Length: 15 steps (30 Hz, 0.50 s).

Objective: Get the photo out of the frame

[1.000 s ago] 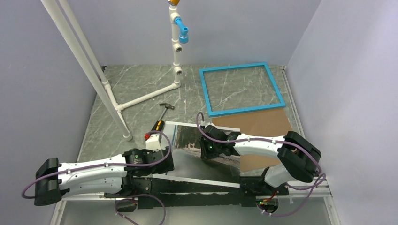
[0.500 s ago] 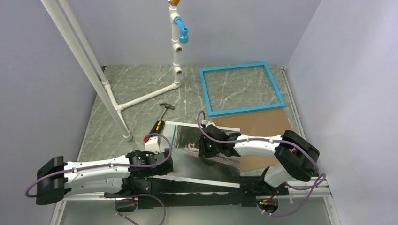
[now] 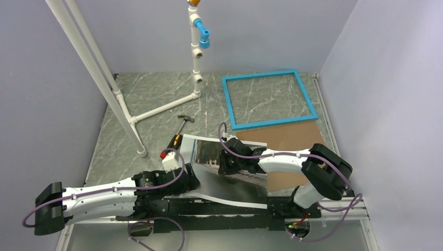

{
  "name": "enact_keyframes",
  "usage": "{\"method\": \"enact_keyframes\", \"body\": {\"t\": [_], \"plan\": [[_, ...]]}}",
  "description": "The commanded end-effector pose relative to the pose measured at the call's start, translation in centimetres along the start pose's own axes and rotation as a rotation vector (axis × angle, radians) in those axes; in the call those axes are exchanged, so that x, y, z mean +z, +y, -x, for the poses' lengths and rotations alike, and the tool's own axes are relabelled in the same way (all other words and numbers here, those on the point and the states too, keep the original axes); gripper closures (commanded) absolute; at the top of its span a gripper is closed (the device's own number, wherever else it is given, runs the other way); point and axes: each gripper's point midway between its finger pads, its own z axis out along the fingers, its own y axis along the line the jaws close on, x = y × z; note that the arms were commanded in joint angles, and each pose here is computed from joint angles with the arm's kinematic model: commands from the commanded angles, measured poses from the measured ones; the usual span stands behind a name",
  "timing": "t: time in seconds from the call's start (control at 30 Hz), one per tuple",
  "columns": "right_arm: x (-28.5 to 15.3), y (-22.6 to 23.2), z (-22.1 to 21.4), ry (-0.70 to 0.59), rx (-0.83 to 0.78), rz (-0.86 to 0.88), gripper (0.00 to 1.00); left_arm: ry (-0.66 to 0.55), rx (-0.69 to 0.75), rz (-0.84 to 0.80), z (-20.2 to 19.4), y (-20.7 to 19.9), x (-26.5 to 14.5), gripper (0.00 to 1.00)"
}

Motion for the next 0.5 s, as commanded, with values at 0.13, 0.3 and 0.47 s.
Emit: {"method": "enact_keyframes", "body": {"t": [0.13,0.3,0.47], "plan": [[1.1,-3.5,-3.9,0.135,-0.010,-0.114,0.75,0.042,-0.048,-0.132,-0.4,-2.0,-1.2,0.01],[1.0,-3.5,-3.7,0.132,-0.016,-0.113,0.75,-0.014,-0.108,-0.271,0.5,-3.6,-1.3,0.01],[0.9,-3.2,-3.5,0.128,-0.018,-0.104,0.75,-0.068,-0.140,-0.313,1.4,-3.5,-1.2,0.01]]}}
